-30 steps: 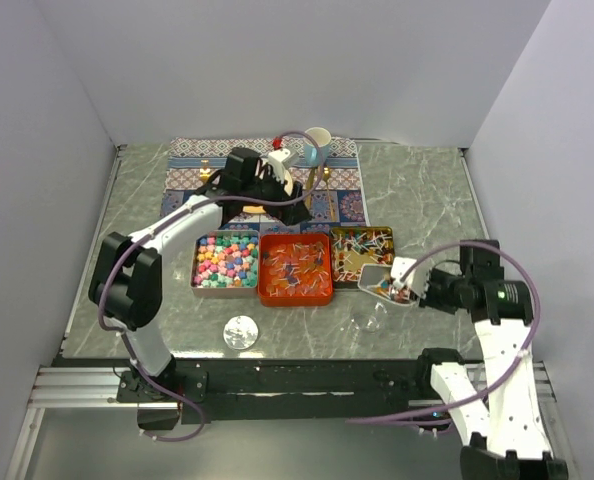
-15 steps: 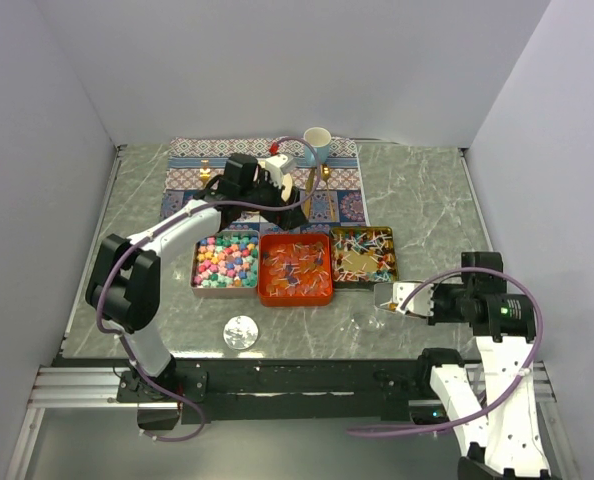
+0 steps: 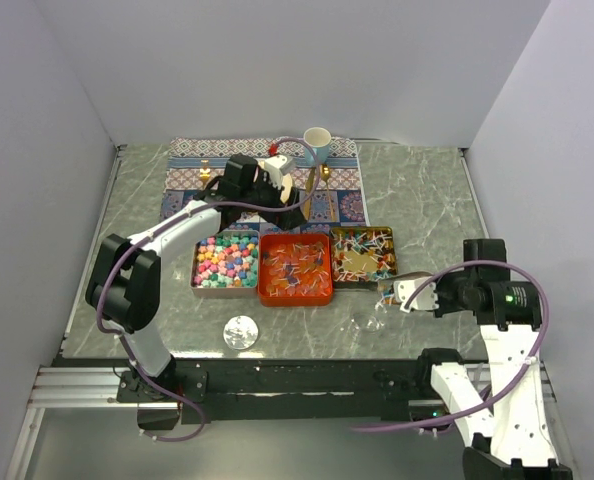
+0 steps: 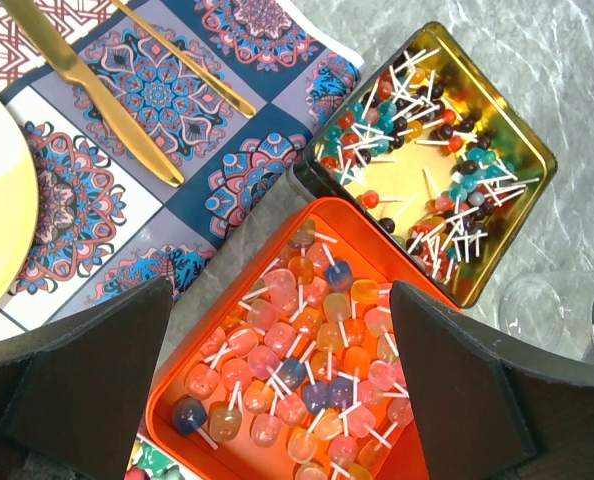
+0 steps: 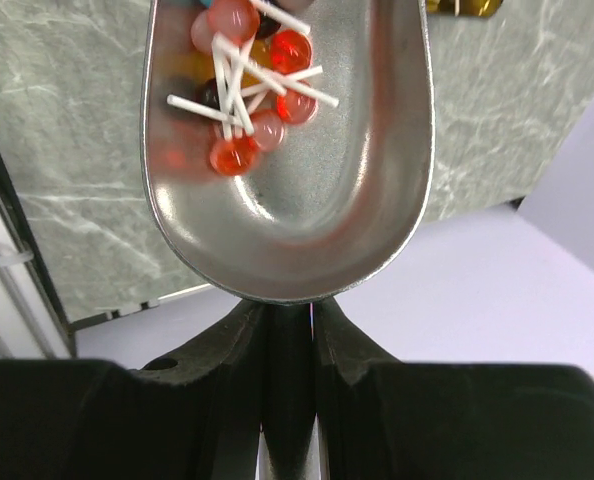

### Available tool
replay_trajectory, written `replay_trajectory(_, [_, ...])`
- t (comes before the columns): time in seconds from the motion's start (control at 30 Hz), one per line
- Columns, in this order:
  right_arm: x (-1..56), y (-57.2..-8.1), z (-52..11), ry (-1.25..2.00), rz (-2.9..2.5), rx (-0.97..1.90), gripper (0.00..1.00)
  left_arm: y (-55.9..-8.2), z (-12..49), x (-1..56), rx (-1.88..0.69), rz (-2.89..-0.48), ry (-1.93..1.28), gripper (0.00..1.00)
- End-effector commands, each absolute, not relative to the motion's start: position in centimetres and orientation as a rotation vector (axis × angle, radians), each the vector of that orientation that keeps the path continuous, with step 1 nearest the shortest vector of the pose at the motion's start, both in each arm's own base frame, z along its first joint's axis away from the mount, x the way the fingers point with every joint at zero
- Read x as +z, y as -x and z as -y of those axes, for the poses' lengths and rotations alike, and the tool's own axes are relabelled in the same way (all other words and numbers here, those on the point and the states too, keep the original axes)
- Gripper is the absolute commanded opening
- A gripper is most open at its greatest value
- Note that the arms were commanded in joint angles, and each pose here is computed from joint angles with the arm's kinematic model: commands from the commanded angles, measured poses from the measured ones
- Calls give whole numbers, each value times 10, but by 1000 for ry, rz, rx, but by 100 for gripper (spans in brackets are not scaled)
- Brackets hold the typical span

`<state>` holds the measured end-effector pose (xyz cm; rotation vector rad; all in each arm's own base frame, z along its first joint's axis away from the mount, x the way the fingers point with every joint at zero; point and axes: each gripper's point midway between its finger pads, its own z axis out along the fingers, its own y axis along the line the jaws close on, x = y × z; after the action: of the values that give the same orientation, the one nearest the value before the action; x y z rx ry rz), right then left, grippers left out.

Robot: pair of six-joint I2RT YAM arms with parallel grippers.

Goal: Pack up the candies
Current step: Place the fake candies in the packing bottle.

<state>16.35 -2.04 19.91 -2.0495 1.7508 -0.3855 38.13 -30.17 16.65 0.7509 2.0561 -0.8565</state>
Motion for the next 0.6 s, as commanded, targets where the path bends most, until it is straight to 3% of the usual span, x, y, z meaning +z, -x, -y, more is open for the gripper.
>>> replay_trajectory(0.0, [201,-152,14,2177,-1673,-353,0,-384,301,185,-829,-1984,-762,97])
replay_trajectory(0.57, [190,-156,12,2309,-1687,-372,0,-387,302,185,-826,-1985,-762,97])
